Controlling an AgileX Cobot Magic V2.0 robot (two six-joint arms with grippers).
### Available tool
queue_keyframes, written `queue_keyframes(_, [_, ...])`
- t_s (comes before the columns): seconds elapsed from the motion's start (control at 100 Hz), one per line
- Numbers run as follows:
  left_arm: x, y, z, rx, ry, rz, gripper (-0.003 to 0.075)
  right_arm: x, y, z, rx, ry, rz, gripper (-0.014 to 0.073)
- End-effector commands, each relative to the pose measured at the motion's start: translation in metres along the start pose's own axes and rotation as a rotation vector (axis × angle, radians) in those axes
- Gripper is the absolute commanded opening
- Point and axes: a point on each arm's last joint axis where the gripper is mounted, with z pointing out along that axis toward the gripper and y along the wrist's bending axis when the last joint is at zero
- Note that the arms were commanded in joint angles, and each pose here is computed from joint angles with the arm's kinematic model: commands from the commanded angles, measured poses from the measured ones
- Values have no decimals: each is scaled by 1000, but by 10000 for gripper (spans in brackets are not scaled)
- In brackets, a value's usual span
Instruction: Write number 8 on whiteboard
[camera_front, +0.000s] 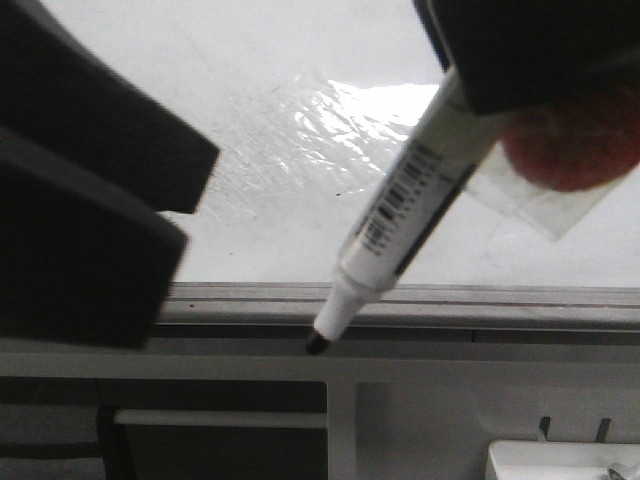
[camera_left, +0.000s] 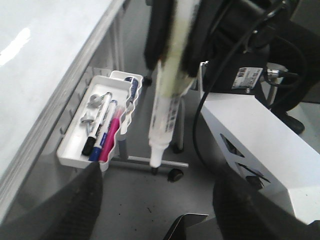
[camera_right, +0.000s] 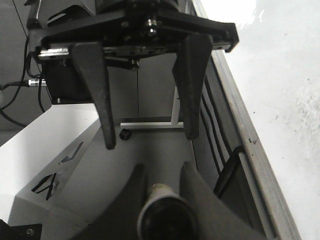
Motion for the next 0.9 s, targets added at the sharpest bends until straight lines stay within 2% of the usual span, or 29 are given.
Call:
queue_keyframes(0.0, [-21,-2,9,47,-61,27,440,-13,-2,-4,8,-57,9,-45])
queue_keyframes(0.16, [-24,0,32,37,-25,41,440,-13,-1,-4,6,-57,8,-45])
queue_keyframes(0.46, [-35,10,47,38,-107,-132,424,-12,-1,-4,5,-50,0,-46])
queue_keyframes(0.53, [-34,11,48,39,-105,-139,370,-12,-1,-4,5,-48,-2,-45])
queue_keyframes(0.6, [-33,11,49,41,-101,-141,283,-12,-1,-4,0,-47,-3,-46])
queue_keyframes(0.78, [-31,12,52,47,-93,-147,-22,-12,1,-4,-15,-50,2,-41])
queue_keyframes(0.84, [-31,11,52,56,-90,-144,-20,-13,0,-4,-11,-53,33,-31])
queue_keyframes(0.89, [-31,10,53,71,-90,-145,-20,-13,0,-4,-11,-53,47,22])
